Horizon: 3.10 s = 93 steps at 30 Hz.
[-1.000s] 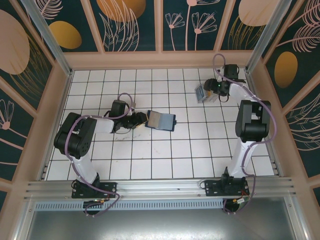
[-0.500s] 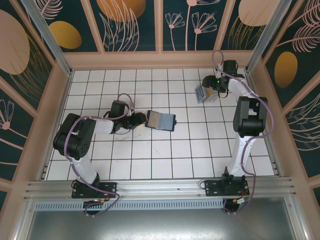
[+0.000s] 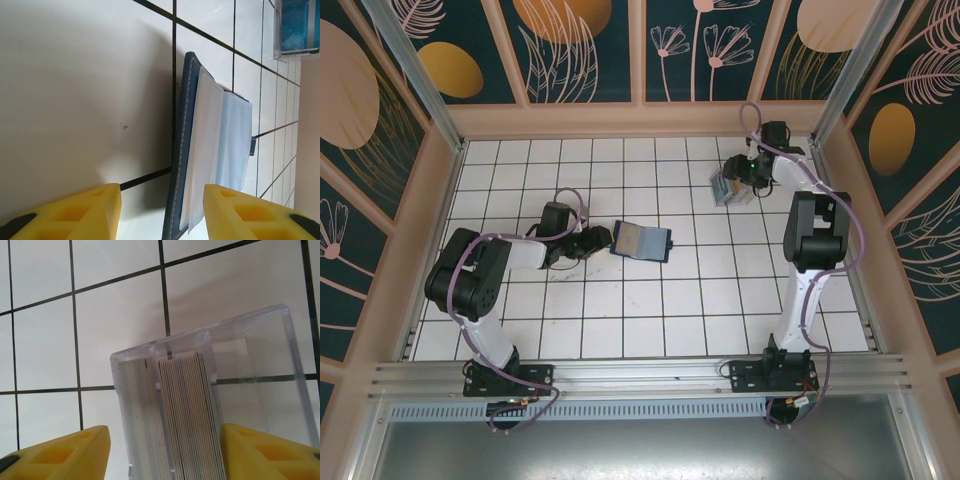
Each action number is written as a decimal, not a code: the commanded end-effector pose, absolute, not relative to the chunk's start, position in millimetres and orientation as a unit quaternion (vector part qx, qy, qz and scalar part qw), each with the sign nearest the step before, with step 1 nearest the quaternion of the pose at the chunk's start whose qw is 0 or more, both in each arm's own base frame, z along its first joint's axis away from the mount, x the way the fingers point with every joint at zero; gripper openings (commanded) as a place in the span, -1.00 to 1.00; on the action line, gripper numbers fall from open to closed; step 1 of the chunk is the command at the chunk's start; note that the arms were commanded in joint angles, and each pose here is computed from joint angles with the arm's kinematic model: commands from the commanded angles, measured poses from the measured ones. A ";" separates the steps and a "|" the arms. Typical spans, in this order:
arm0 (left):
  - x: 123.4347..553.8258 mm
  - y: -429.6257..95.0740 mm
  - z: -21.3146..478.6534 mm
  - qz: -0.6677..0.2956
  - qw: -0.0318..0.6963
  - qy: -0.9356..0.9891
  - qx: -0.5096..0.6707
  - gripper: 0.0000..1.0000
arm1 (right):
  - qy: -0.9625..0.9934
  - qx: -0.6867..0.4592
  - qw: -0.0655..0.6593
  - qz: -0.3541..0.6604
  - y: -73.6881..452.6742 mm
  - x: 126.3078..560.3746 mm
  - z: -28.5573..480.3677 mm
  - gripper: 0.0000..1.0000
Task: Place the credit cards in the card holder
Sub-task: Pick up the credit card from the storage box, then insert the credit card into the card slot.
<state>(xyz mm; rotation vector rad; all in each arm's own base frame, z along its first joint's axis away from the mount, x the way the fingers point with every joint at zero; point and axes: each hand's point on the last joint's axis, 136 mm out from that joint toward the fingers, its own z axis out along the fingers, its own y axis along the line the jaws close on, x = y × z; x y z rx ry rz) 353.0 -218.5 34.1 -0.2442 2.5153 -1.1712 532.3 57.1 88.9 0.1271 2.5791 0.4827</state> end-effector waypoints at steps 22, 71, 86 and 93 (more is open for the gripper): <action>344.5 -210.9 22.3 -0.389 0.161 0.902 -0.095 -0.05 | 0.942 0.039 0.268 0.198 55.0 534.7 112.7 -0.70; 317.1 -255.5 23.1 -0.431 0.105 0.896 -0.013 -0.24 | 0.877 0.013 0.186 0.443 273.2 340.5 76.3 -1.00; 368.2 -222.7 24.5 -0.327 0.211 0.919 -0.060 -0.31 | 0.869 -0.003 0.147 0.472 282.6 343.8 55.6 -1.00; 363.5 -231.6 17.4 -0.354 0.192 0.914 -0.055 -0.78 | 0.857 -0.011 0.136 0.497 288.1 344.7 49.0 -1.00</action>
